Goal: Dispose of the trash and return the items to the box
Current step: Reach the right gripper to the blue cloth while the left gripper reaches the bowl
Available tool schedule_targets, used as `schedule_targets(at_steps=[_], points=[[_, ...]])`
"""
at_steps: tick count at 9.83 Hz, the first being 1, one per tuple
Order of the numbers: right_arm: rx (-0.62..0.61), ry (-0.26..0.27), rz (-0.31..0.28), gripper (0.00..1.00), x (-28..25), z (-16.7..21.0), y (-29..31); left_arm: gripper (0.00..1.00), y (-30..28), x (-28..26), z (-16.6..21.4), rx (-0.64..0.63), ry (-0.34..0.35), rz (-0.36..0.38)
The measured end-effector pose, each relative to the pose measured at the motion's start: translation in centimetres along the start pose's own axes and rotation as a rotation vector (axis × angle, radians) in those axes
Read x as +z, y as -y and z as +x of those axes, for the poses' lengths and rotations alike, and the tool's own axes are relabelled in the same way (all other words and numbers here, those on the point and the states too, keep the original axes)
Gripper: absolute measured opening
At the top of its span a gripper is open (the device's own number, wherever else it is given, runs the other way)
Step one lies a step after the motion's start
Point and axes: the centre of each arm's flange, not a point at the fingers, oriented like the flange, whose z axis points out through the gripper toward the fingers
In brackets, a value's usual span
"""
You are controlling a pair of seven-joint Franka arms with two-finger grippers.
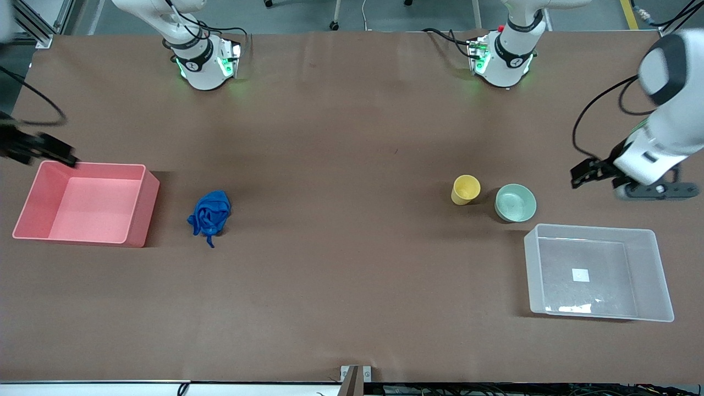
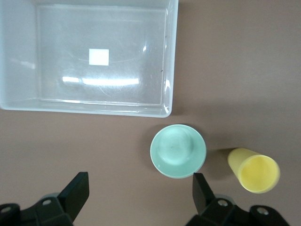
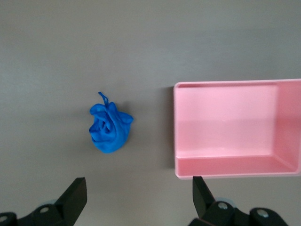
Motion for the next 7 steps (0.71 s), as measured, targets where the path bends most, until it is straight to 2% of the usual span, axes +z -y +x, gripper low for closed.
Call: schedule_targets(at_steps=[2, 5, 7], points=[[-0.035, 0.021, -0.008, 1.00, 8.2, 0.4, 4.7, 0.97, 0.0, 7.0, -0.7, 0.019, 0.018, 0.004], [-0.047, 0.061, -0.034, 1.00, 19.3, 2.1, 9.8, 0.95, -0.1, 14.0, -0.5, 0.026, 0.037, 0.011], [-0.048, 0.022, -0.036, 1.00, 27.8, 1.9, 9.9, 0.93, -0.1, 17.7, -0.6, 0.026, 0.038, 0.014]])
